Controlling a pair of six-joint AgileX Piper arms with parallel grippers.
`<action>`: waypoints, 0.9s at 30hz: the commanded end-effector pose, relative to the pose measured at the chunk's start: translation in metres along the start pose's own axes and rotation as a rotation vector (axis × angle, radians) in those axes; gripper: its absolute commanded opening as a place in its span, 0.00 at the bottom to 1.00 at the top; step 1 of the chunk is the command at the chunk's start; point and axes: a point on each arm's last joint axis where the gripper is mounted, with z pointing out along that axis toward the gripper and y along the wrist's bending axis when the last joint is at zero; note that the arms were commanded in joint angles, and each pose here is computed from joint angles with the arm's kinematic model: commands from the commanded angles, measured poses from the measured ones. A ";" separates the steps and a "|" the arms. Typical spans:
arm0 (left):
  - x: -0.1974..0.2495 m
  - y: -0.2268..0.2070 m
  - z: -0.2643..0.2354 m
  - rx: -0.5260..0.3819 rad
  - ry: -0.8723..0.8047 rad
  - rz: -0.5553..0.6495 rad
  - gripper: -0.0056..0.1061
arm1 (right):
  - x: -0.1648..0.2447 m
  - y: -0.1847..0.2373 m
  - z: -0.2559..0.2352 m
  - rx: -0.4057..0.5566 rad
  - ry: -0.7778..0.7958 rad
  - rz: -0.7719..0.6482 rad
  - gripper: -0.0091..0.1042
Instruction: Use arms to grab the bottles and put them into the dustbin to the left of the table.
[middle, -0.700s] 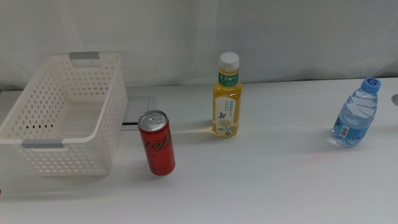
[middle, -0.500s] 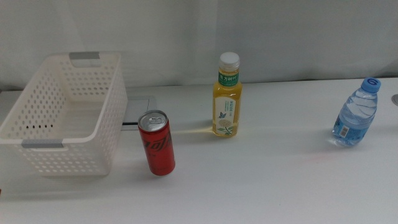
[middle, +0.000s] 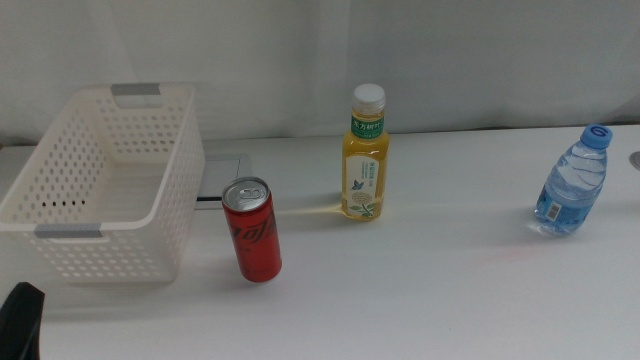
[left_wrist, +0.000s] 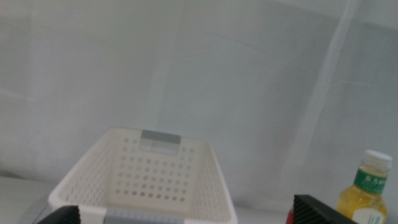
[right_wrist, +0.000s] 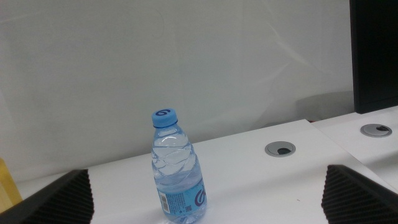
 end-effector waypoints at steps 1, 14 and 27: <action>-0.013 -0.004 -0.005 0.024 -0.058 -0.021 0.84 | 0.000 -0.001 -0.003 0.007 -0.029 -0.013 0.99; -0.107 -0.029 0.014 0.021 0.088 -0.037 0.84 | 0.000 -0.001 -0.003 0.007 -0.029 -0.013 0.99; -0.118 -0.050 0.070 0.209 0.232 0.154 0.82 | 0.000 -0.001 -0.003 0.007 -0.031 -0.013 0.99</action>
